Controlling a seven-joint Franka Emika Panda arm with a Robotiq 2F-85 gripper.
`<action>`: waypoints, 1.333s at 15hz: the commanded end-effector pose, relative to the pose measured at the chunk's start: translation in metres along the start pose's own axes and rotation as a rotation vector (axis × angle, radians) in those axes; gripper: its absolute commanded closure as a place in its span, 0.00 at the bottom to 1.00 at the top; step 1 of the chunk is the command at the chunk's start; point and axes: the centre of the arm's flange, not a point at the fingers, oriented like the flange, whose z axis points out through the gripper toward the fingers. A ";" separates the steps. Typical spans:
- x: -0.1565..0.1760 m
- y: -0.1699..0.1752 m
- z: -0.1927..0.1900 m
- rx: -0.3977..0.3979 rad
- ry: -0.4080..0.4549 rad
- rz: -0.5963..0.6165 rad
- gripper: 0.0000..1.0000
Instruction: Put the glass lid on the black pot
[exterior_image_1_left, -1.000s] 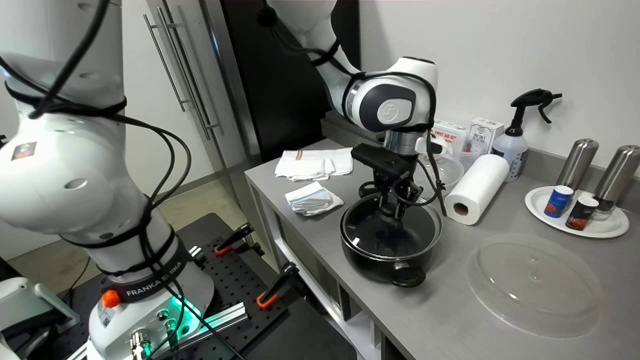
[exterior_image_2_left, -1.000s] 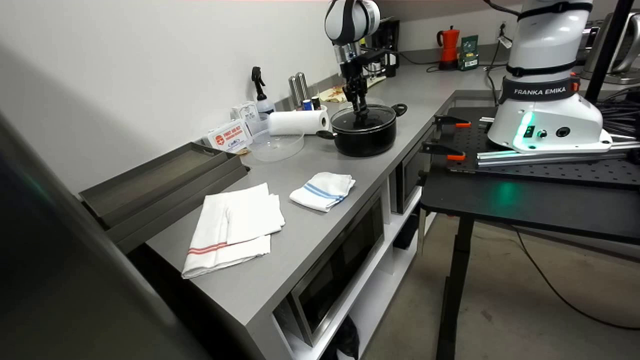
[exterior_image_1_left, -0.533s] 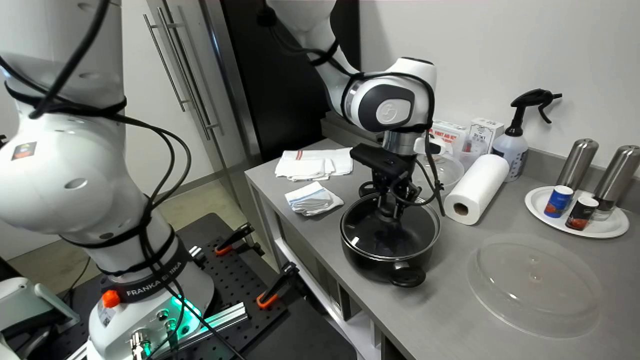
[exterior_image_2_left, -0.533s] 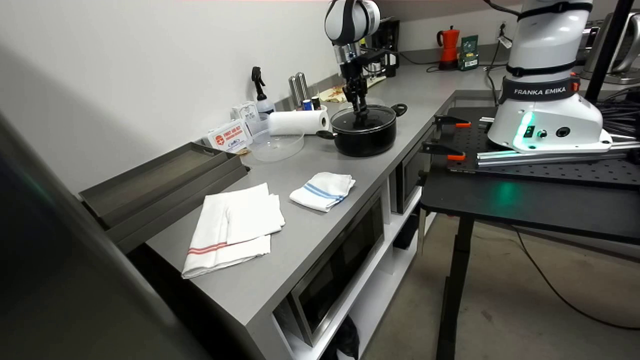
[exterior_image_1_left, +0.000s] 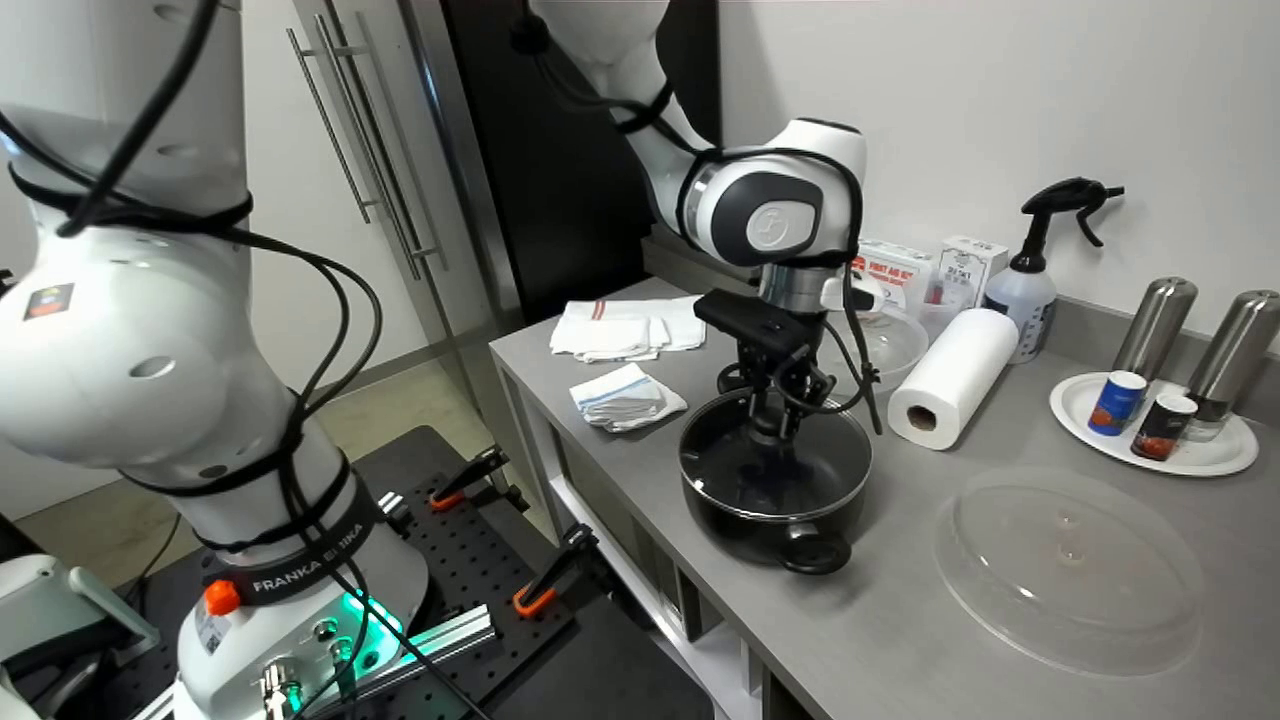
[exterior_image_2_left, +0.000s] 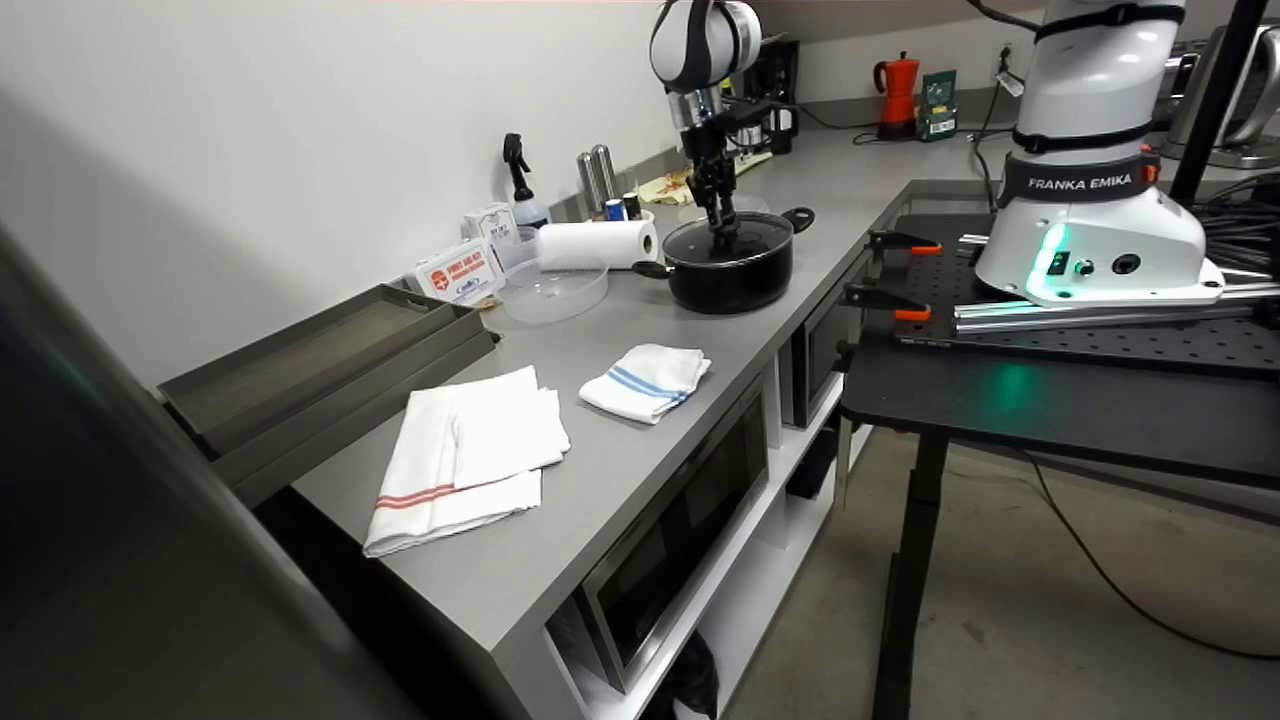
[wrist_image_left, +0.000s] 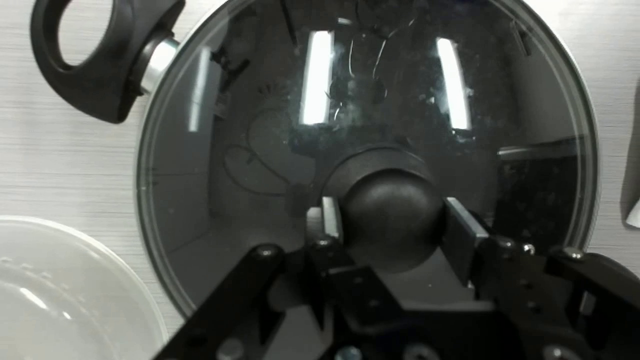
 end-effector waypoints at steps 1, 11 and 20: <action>-0.008 -0.008 -0.006 0.000 -0.004 -0.018 0.74; -0.008 -0.008 -0.006 0.000 -0.007 -0.017 0.24; -0.006 -0.012 -0.007 0.001 -0.013 -0.024 0.00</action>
